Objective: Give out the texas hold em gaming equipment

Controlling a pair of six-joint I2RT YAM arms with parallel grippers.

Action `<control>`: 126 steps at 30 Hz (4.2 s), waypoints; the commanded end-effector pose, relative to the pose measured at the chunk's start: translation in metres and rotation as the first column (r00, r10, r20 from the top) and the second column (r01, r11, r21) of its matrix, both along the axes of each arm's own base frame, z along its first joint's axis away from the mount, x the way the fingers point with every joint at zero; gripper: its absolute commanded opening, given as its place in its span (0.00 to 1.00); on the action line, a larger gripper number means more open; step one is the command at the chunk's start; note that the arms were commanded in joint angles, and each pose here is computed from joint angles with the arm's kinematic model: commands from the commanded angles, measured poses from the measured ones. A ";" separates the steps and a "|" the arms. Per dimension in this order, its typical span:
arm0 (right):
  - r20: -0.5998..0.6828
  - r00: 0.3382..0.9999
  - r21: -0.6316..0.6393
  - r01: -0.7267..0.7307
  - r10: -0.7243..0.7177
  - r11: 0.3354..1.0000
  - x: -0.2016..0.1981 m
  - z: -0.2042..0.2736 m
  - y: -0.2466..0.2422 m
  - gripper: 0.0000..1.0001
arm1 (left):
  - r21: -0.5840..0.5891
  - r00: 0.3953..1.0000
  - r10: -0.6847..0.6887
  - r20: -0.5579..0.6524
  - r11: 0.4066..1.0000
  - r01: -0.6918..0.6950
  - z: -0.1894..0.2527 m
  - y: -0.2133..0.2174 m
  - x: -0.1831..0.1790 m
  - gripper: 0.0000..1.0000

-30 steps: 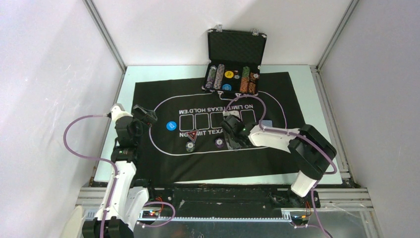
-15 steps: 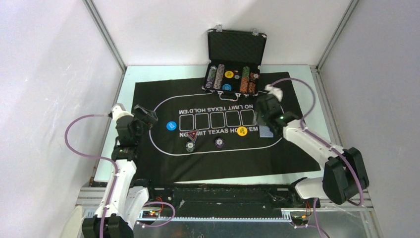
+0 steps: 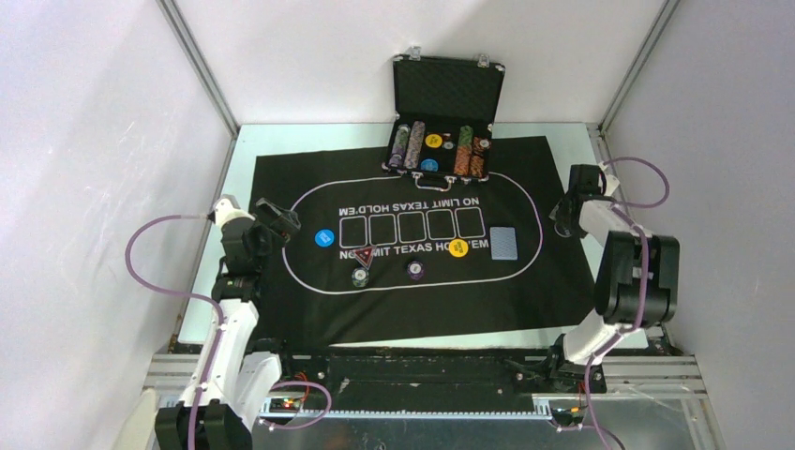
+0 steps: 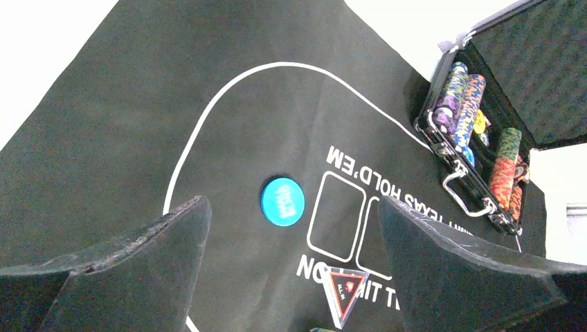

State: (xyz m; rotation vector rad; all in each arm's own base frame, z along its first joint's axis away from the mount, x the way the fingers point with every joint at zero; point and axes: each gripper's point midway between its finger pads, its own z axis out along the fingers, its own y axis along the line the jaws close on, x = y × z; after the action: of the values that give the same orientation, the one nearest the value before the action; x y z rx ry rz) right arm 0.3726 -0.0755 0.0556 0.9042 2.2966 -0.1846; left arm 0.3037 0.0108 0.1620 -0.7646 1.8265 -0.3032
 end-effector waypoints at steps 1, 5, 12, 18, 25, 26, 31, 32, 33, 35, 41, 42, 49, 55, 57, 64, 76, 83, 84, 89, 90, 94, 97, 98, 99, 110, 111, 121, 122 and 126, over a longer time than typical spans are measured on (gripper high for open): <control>0.012 1.000 0.004 -0.016 0.016 1.000 0.031 -0.002 -0.006 0.29 | -0.008 0.998 -0.030 0.060 0.999 0.031 0.022 -0.006 0.008 0.98; -0.028 0.999 0.012 -0.027 0.027 1.000 0.037 -0.013 -0.009 0.33 | -0.010 0.998 -0.033 0.062 0.999 0.034 0.022 -0.007 0.008 0.98; -0.056 0.995 0.055 -0.079 0.082 0.995 0.040 -0.026 -0.003 0.45 | -0.016 0.998 -0.042 0.055 0.999 0.043 0.020 -0.008 0.009 0.98; -0.048 0.992 0.032 -0.117 0.118 0.993 0.043 -0.022 0.002 0.80 | -0.014 0.998 -0.040 0.047 0.999 0.041 0.018 -0.008 0.009 0.98; 0.012 0.986 -0.075 -0.167 0.168 0.983 0.050 0.006 0.017 0.99 | -0.009 0.999 -0.035 -0.003 0.999 0.035 0.010 -0.006 0.012 0.98; 0.029 0.984 -0.090 -0.174 0.178 0.981 0.051 0.014 0.021 1.00 | -0.005 0.999 -0.039 -0.017 0.999 0.039 0.008 -0.006 0.012 0.98; 0.120 0.984 -0.161 -0.112 0.132 0.981 0.036 0.053 0.032 1.00 | -0.006 0.993 -0.088 -0.076 0.996 0.088 -0.003 -0.012 0.023 0.98; 0.153 0.980 -0.167 -0.103 0.129 0.981 0.025 0.065 0.039 1.00 | -0.016 0.987 -0.122 -0.106 0.993 0.121 -0.007 -0.017 0.023 0.98; 0.184 0.978 -0.165 -0.065 0.095 0.984 0.019 0.070 0.040 1.00 | -0.021 0.981 -0.142 -0.136 0.990 0.140 -0.010 -0.020 0.030 0.98; 0.247 0.964 -0.150 -0.059 0.096 0.987 -0.001 0.082 0.052 1.00 | -0.016 0.961 -0.190 -0.199 0.982 0.190 -0.015 -0.029 0.039 0.98; 0.320 0.938 -0.053 -0.126 0.136 0.991 -0.055 0.086 0.075 1.00 | 0.106 0.876 -0.173 -0.450 0.964 0.245 -0.045 -0.042 0.058 0.98; 0.328 0.932 -0.038 -0.149 0.153 0.988 -0.064 0.083 0.079 1.00 | 0.110 0.859 -0.175 -0.480 0.960 0.257 -0.052 -0.044 0.067 0.98; 0.370 0.910 0.027 -0.210 0.186 0.977 -0.091 0.079 0.088 1.00 | 0.075 0.692 -0.173 -0.701 0.947 0.312 -0.104 -0.047 0.074 0.98; 0.363 0.912 0.025 -0.214 0.191 0.976 -0.095 0.070 0.083 1.00 | -0.014 0.628 -0.228 -0.744 0.945 0.327 -0.133 -0.063 0.073 0.96; 0.367 0.912 0.037 -0.214 0.186 0.976 -0.093 0.069 0.082 1.00 | -0.013 0.620 -0.223 -0.752 0.946 0.324 -0.134 -0.064 0.071 0.95; 0.353 0.920 0.059 -0.202 0.169 0.978 -0.092 0.061 0.077 1.00 | -0.018 0.588 -0.215 -0.780 0.946 0.323 -0.136 -0.067 0.065 0.91; 0.351 0.924 0.062 -0.182 0.149 0.981 -0.093 0.060 0.070 1.00 | -0.122 0.505 -0.306 -0.807 0.923 0.365 -0.154 -0.085 0.055 0.63; 0.359 0.922 0.063 -0.180 0.146 0.982 -0.094 0.061 0.070 1.00 | -0.098 0.441 -0.266 -0.857 0.925 0.368 -0.173 -0.090 0.044 0.50; 0.361 0.921 0.063 -0.180 0.146 0.982 -0.094 0.062 0.070 1.00 | -0.080 0.439 -0.251 -0.863 0.925 0.371 -0.172 -0.089 0.043 0.49; 0.364 0.920 0.061 -0.179 0.145 0.982 -0.095 0.061 0.069 1.00 | -0.042 0.456 -0.222 -0.862 0.927 0.373 -0.164 -0.088 0.044 0.40; 0.366 0.919 0.061 -0.179 0.145 0.982 -0.095 0.061 0.069 1.00 | -0.033 0.462 -0.214 -0.861 0.929 0.368 -0.162 -0.086 0.044 0.38; 0.378 0.914 0.061 -0.182 0.146 0.981 -0.095 0.063 0.070 1.00 | 0.001 0.536 -0.198 -0.820 0.937 0.348 -0.140 -0.085 0.052 0.34; 0.383 0.911 0.061 -0.187 0.150 0.981 -0.096 0.063 0.071 1.00 | 0.020 0.613 -0.199 -0.765 0.943 0.331 -0.116 -0.085 0.059 0.33; 0.384 0.911 0.061 -0.186 0.149 0.981 -0.096 0.063 0.070 1.00 | 0.027 0.640 -0.200 -0.742 0.945 0.327 -0.104 -0.084 0.061 0.32; 0.386 0.910 0.062 -0.187 0.150 0.980 -0.096 0.063 0.071 1.00 | 0.035 0.653 -0.195 -0.732 0.946 0.321 -0.101 -0.083 0.061 0.32; 0.402 0.904 0.061 -0.186 0.147 0.981 -0.097 0.066 0.071 1.00 | 0.026 0.747 -0.243 -0.619 0.944 0.328 -0.051 -0.092 0.047 0.31; 0.402 0.904 0.060 -0.185 0.146 0.981 -0.098 0.066 0.071 1.00 | 0.023 0.749 -0.254 -0.612 0.941 0.337 -0.051 -0.096 0.043 0.31; 0.420 0.896 0.054 -0.182 0.143 0.982 -0.100 0.070 0.070 0.99 | 0.007 0.661 -0.561 -0.498 0.760 0.650 -0.020 -0.211 -0.022 0.30; 0.422 0.895 0.055 -0.184 0.144 0.981 -0.100 0.070 0.070 0.99 | 0.018 0.630 -0.590 -0.505 0.723 0.691 -0.019 -0.224 -0.034 0.30; 0.429 0.891 0.066 -0.195 0.149 0.979 -0.099 0.070 0.073 1.00 | 0.064 0.522 -0.679 -0.515 0.577 0.814 -0.024 -0.266 -0.067 0.31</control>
State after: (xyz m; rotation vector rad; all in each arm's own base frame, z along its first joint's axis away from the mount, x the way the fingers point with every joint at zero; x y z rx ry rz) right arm 0.2680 -0.0041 0.1176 0.7115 2.0184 0.1699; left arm 0.2579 -0.2240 0.1339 0.1115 2.5563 -0.3748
